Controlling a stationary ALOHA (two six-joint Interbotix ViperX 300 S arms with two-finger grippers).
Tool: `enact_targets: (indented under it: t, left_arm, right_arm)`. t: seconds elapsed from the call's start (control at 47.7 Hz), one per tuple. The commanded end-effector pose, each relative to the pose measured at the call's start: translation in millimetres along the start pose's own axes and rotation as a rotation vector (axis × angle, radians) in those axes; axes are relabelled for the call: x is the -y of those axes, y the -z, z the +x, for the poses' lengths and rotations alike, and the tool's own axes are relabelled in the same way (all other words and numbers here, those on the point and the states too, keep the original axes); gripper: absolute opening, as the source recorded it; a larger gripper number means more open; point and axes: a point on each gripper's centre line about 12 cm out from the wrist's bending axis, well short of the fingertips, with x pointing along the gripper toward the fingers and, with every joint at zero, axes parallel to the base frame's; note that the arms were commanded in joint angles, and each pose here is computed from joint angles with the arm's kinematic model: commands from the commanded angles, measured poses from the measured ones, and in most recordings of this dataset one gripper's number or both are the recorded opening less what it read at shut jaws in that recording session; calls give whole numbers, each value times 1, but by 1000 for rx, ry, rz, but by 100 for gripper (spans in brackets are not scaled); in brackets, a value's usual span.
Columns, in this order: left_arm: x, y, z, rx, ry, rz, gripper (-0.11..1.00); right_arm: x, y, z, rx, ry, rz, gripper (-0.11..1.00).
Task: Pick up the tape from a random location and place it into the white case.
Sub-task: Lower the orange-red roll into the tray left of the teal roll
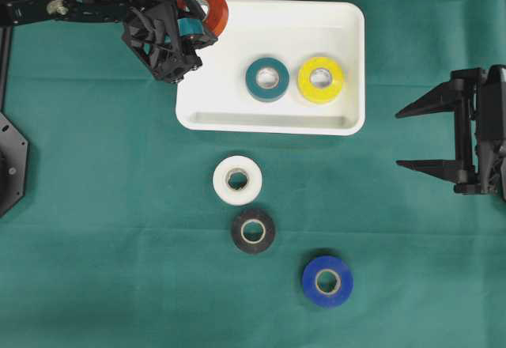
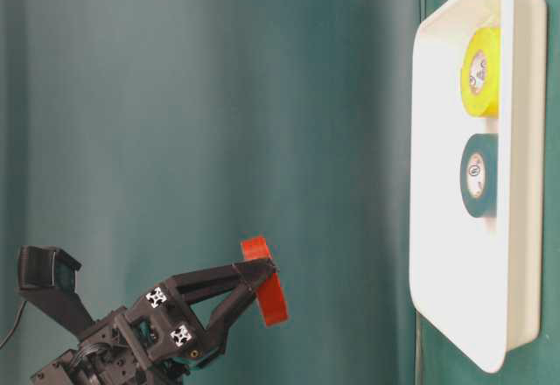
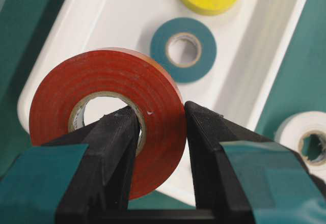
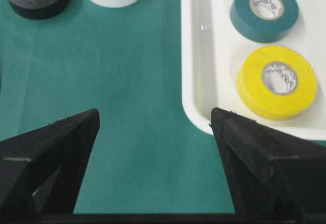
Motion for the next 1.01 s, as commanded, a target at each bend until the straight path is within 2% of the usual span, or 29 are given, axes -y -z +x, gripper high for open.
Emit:
enact_targets:
  t: [0.0,0.231,0.712,0.985]
  left_arm:
    - [-1,-11,-10,43,-1,-1,25]
    - [-1,-6,2,25,-2,-4,25]
    - [0,41,95,-77,0,-1,25]
    - [-1,50,118,-100,0,-2,25]
  right_arm:
    - [-1,-11,-1,29,-3,1,86]
    - [-1,-10,-1,27,-3,-1,86]
    - [-1,-10,-1,27,-3,-1,86]
    - [-1,-11,-1,27,-2,0,86]
